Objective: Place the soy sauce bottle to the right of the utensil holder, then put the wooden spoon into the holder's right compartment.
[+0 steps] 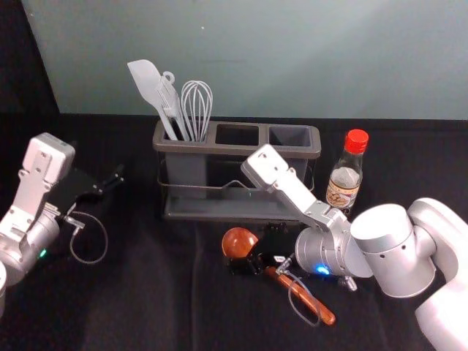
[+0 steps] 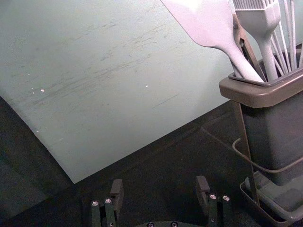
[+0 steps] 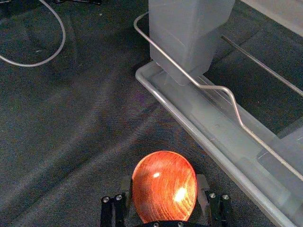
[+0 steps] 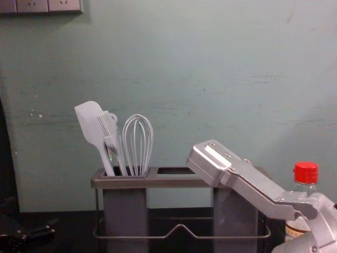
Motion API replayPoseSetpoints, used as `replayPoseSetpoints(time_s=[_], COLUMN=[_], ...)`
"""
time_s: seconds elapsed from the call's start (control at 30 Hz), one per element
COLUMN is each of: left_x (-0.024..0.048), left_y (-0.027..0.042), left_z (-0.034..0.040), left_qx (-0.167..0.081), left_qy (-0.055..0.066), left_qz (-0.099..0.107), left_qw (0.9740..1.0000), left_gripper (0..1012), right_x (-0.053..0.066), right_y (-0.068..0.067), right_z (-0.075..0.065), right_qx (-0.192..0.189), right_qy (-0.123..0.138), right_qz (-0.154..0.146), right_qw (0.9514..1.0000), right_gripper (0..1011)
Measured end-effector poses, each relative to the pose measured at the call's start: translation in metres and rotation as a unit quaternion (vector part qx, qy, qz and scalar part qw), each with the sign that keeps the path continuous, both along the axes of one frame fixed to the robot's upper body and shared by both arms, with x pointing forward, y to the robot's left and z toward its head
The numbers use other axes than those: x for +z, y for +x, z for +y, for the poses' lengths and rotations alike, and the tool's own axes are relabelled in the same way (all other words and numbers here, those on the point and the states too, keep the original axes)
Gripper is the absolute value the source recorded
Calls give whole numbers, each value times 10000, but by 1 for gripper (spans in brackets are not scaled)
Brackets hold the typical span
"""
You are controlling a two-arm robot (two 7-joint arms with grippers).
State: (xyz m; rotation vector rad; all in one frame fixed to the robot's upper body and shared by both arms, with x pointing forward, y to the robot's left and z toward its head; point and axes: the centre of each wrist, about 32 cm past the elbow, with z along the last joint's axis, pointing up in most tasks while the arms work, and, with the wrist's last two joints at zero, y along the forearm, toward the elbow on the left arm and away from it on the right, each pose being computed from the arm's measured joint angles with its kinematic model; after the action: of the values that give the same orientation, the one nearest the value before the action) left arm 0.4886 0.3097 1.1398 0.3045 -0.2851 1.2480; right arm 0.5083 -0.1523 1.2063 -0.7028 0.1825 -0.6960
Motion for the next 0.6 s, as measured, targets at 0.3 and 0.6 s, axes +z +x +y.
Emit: replayPoseSetpoints(time_s=[0.3,0.6], left_x=[0,0], left_y=[0,0], left_z=[0,0], left_qx=[0,0], left_qy=[0,0], left_qz=[0,0], left_qw=[10000,10000], left_gripper=[1005,1005], right_x=[3,168], right_y=[-8,-163], right_z=[-7,-162], right_qx=[9,229], right_qy=[35,754], right_qz=[-37,-762], right_qw=[10000,9940], right_gripper=[837,836])
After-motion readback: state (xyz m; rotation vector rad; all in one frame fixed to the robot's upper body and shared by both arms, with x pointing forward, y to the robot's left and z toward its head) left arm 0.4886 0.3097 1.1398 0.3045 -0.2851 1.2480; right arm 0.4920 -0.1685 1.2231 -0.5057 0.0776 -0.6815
